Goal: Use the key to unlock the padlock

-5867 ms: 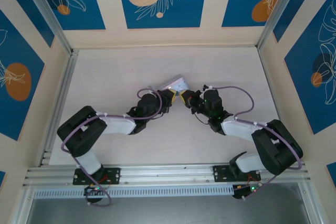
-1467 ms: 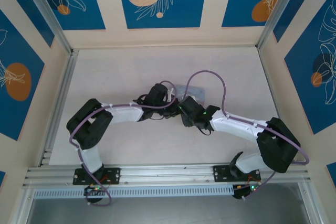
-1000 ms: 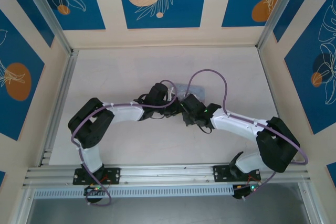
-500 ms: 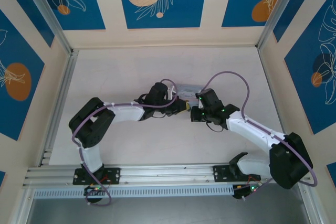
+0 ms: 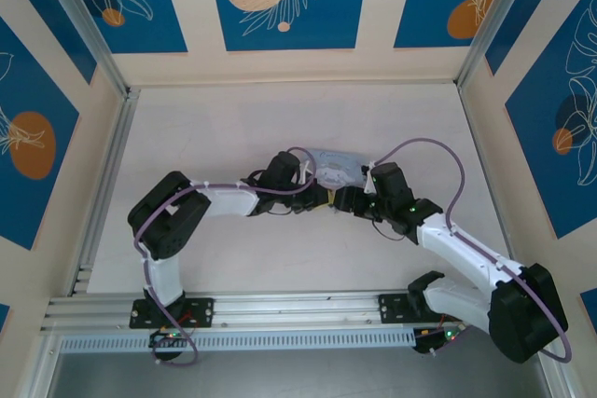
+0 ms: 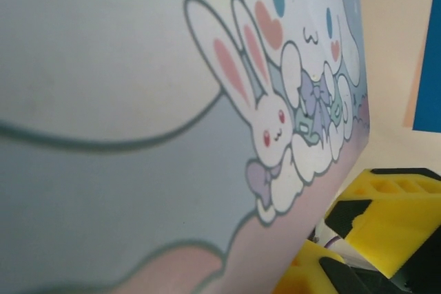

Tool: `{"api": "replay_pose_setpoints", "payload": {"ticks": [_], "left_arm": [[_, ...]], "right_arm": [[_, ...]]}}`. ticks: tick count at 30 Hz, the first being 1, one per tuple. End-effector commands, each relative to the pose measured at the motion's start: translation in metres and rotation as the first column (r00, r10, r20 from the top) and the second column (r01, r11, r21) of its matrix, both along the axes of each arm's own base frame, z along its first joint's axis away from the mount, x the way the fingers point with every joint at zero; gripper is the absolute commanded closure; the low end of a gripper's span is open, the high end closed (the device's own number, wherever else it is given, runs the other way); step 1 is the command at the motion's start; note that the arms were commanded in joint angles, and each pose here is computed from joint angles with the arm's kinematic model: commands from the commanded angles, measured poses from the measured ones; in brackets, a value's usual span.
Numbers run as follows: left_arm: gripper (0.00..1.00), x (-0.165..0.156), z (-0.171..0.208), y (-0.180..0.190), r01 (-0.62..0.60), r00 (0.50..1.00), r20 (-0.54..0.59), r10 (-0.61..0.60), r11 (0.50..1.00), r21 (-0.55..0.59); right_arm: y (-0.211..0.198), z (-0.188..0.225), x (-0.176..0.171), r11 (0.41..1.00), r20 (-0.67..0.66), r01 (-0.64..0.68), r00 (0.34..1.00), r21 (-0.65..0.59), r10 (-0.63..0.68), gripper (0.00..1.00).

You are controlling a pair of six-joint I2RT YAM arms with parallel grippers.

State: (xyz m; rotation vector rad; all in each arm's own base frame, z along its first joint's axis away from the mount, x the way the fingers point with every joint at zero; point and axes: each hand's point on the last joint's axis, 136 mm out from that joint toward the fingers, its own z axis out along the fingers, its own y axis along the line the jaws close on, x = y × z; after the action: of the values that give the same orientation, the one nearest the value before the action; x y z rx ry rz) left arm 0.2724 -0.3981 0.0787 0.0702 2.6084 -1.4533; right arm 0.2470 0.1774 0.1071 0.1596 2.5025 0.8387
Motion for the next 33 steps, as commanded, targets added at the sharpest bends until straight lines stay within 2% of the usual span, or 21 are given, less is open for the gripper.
{"api": "replay_pose_setpoints", "payload": {"ticks": [1,6,13,18,22,29,33], "left_arm": [[1.0,-0.01,-0.024,0.009,0.034,0.999,-0.004,-0.034,0.997,0.065],[0.76,-0.017,-0.035,0.019,0.041,0.999,-0.01,-0.04,0.995,0.096],[0.55,-0.022,-0.031,0.028,0.027,1.0,0.009,-0.028,0.994,0.109],[0.42,-0.024,-0.022,0.037,0.013,0.999,0.034,-0.017,0.993,0.118],[0.28,-0.024,-0.009,0.05,-0.019,0.998,0.064,0.012,0.993,0.115],[0.04,-0.022,0.021,0.073,-0.07,0.99,0.13,0.054,0.99,0.124],[0.0,-0.017,0.039,0.082,-0.105,0.981,0.179,0.081,0.986,0.13]], "right_arm": [[0.003,-0.008,-0.006,0.997,-0.045,0.028,0.999,0.066,-0.025,0.36],[0.002,-0.025,-0.008,0.994,-0.082,0.066,0.995,0.083,-0.059,0.34],[0.007,-0.029,-0.002,0.991,-0.102,0.085,0.992,0.105,-0.074,0.34],[0.009,-0.029,0.005,0.989,-0.101,0.102,0.991,0.107,-0.091,0.34],[0.01,-0.026,0.015,0.989,-0.093,0.105,0.991,0.103,-0.096,0.34],[0.016,-0.007,0.051,0.989,-0.058,0.094,0.994,0.113,-0.088,0.34],[0.018,0.0,0.072,0.99,-0.054,0.076,0.996,0.117,-0.07,0.34]]}}
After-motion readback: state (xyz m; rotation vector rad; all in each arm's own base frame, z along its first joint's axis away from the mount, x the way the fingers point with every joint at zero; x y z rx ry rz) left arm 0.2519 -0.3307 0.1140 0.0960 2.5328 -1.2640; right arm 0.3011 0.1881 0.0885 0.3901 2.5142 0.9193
